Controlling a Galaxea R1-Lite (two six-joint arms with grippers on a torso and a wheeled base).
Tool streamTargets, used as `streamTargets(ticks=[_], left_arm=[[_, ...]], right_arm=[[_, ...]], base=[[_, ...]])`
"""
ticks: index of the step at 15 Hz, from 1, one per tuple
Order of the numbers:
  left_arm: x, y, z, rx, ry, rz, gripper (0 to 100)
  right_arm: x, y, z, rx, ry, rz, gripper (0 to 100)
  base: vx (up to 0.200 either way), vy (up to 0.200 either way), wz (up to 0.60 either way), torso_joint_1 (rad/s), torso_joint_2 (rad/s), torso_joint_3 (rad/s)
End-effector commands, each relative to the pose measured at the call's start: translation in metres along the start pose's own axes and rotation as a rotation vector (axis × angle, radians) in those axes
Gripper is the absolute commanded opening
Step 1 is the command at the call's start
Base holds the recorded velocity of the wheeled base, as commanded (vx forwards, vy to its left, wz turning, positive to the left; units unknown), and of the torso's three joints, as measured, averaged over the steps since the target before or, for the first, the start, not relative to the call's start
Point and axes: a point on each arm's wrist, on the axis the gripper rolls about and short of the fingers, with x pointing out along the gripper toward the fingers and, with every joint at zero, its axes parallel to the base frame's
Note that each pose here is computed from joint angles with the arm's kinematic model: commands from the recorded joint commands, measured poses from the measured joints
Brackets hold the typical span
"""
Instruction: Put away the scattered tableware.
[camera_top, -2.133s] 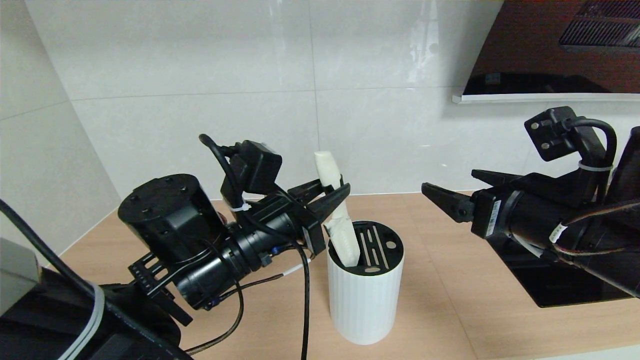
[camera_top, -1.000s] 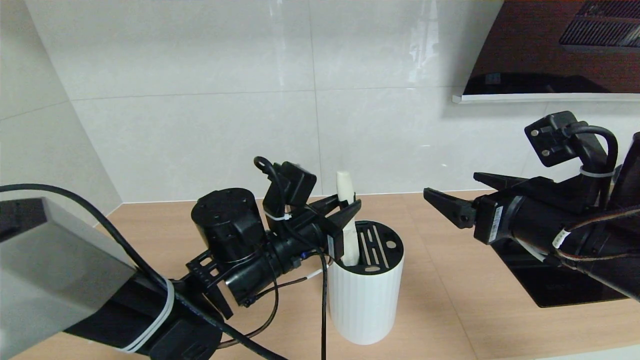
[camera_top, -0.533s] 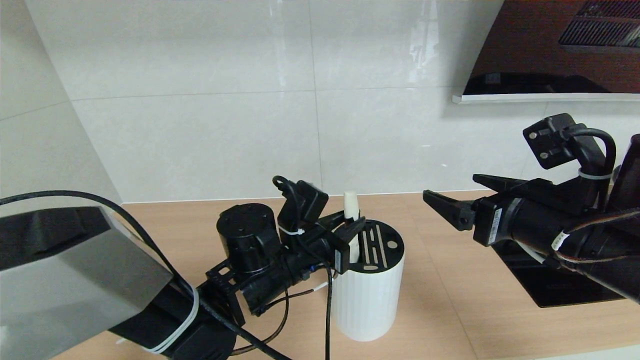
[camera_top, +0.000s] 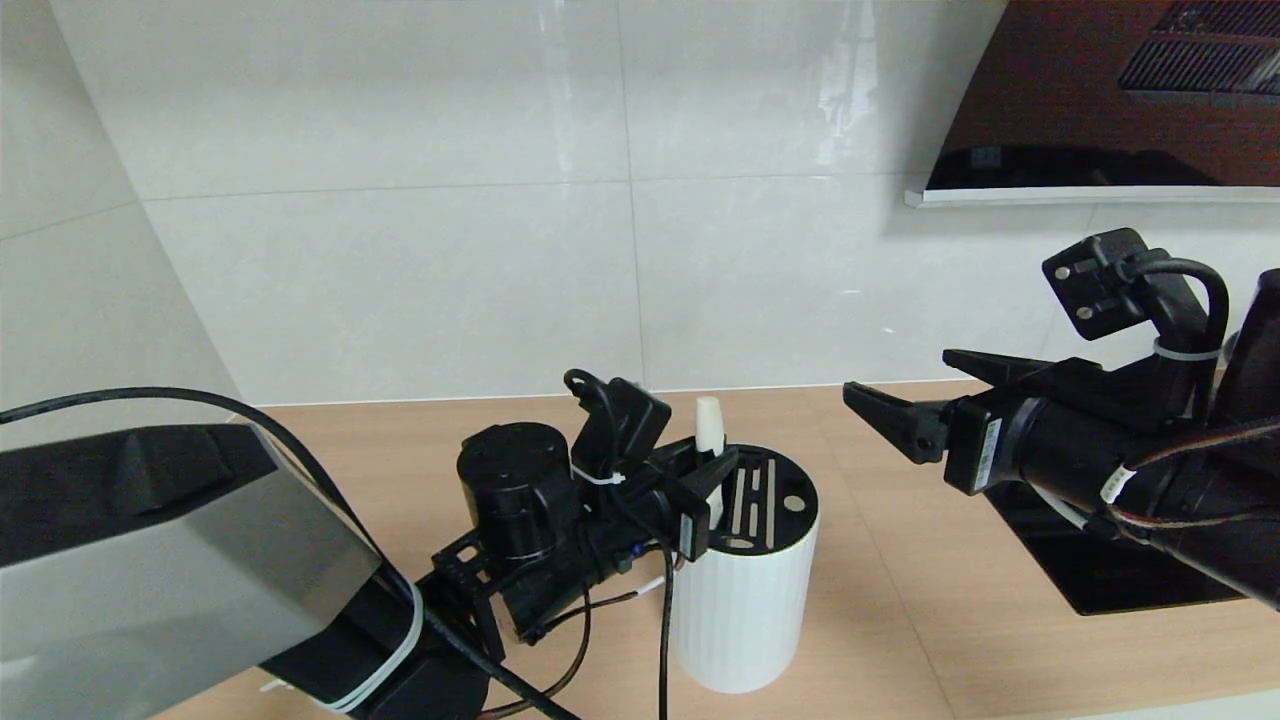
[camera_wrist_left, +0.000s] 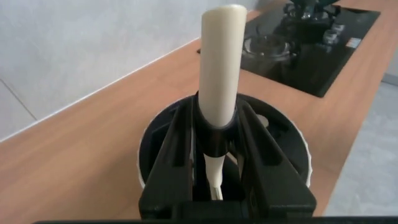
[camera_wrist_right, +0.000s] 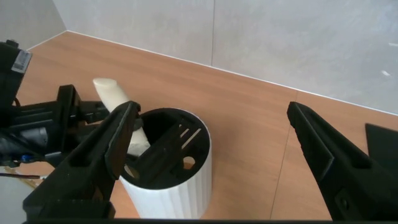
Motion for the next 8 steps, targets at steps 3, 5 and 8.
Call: streamTargets(ticks=[3, 5, 8], left_arm=[[0.0034, 0.0016, 0.0075, -0.005, -0.047, 0.031, 100], [0.0033, 0.0017, 0.0093, -0.004, -0.066, 0.033, 100], [0.0033, 0.0017, 0.0095, -0.004, -0.067, 0.033, 100]], right_arm=[[0.0006, 0.0002, -0.001, -0.001, 0.004, 0.001, 100], [0.0007, 0.0002, -0.0006, -0.001, 0.002, 0.001, 100], [0.0003, 0.0002, -0.0002, 0.0, 0.001, 0.001, 100]], base=[[0.0, 0.0, 0.0, 0.0, 0.0, 0.0], [0.0, 0.0, 0.0, 0.0, 0.0, 0.0], [0.0, 0.0, 0.0, 0.0, 0.0, 0.0]])
